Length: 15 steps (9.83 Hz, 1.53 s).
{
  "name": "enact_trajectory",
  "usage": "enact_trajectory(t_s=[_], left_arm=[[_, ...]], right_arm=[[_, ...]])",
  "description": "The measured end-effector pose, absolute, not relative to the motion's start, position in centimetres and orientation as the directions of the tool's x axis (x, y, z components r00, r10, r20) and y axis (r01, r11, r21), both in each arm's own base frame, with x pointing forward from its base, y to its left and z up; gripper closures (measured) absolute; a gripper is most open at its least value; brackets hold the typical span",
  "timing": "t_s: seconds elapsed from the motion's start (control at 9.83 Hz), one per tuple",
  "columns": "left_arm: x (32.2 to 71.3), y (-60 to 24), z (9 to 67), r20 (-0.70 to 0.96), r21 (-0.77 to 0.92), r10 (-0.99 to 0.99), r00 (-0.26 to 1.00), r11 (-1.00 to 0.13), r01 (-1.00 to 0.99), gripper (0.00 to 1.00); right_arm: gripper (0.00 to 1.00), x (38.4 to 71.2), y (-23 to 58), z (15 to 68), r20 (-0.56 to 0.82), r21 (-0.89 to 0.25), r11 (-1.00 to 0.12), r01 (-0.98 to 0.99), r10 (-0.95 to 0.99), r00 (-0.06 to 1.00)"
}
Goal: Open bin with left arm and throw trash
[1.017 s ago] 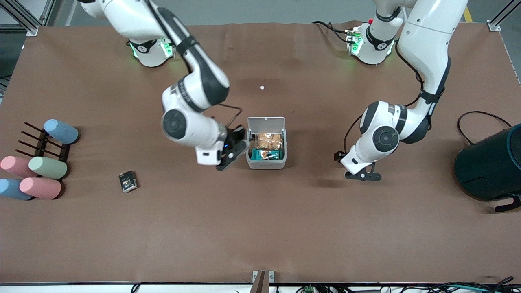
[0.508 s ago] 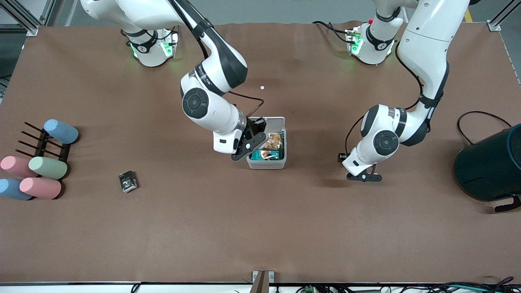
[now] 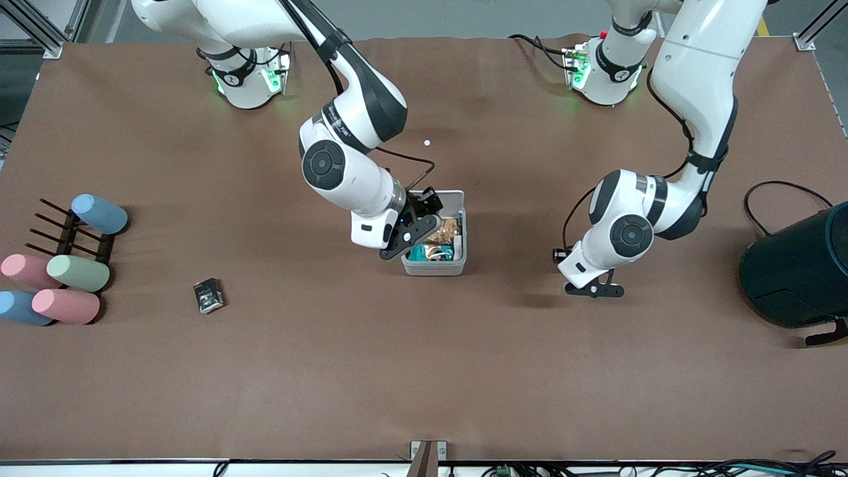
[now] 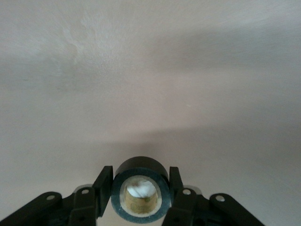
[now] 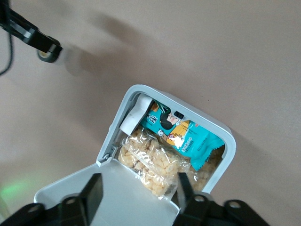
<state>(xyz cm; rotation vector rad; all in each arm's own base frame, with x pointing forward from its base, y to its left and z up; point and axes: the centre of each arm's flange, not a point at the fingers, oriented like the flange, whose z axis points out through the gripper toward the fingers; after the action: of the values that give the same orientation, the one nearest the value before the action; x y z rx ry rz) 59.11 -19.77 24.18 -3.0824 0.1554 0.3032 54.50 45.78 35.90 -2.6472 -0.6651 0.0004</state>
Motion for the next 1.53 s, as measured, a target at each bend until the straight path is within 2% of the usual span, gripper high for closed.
enact_trajectory(t_s=[0.1,0.31,0.41,0.61,0.71,1.02,1.53], left_arm=[[59.9,-21.1,28.3,-0.206,-0.030,-0.111,0.972,-0.992,-0.120,0.47],[60.5,-25.2,34.9,-0.184,0.009,-0.138,0.973,-0.990,-0.139,0.47],[59.9,-28.0,36.1,-0.182,0.051,-0.104,0.978,-0.994,-0.096,0.47],[58.0,-34.9,35.7,-0.202,0.079,-0.037,0.979,-0.997,-0.022,0.47],[57.2,-38.5,35.5,-0.201,0.090,-0.027,0.979,-0.996,-0.009,0.47],[56.7,-44.4,34.8,-0.180,0.152,-0.013,0.984,-0.988,0.015,0.47],[55.3,-48.1,30.5,-0.171,0.177,-0.007,0.985,-0.984,0.024,0.47]], right_arm=[[0.18,54.8,45.4,35.9,0.099,-0.386,-0.806,0.449,0.448,0.889],[0.18,56.5,43.1,35.6,0.094,-0.356,-0.829,0.432,0.428,0.899],[0.18,57.7,40.9,35.0,0.078,-0.281,-0.841,0.461,0.459,0.885],[0.18,59.9,35.9,34.0,0.016,-0.095,-0.817,0.568,0.570,0.822],[0.17,61.1,33.4,33.5,-0.003,-0.061,-0.792,0.608,0.609,0.793],[0.15,64.4,23.9,31.3,-0.044,-0.055,-0.758,0.650,0.652,0.757],[0.15,64.5,10.9,24.9,-0.043,-0.005,-0.814,0.581,0.580,0.813]])
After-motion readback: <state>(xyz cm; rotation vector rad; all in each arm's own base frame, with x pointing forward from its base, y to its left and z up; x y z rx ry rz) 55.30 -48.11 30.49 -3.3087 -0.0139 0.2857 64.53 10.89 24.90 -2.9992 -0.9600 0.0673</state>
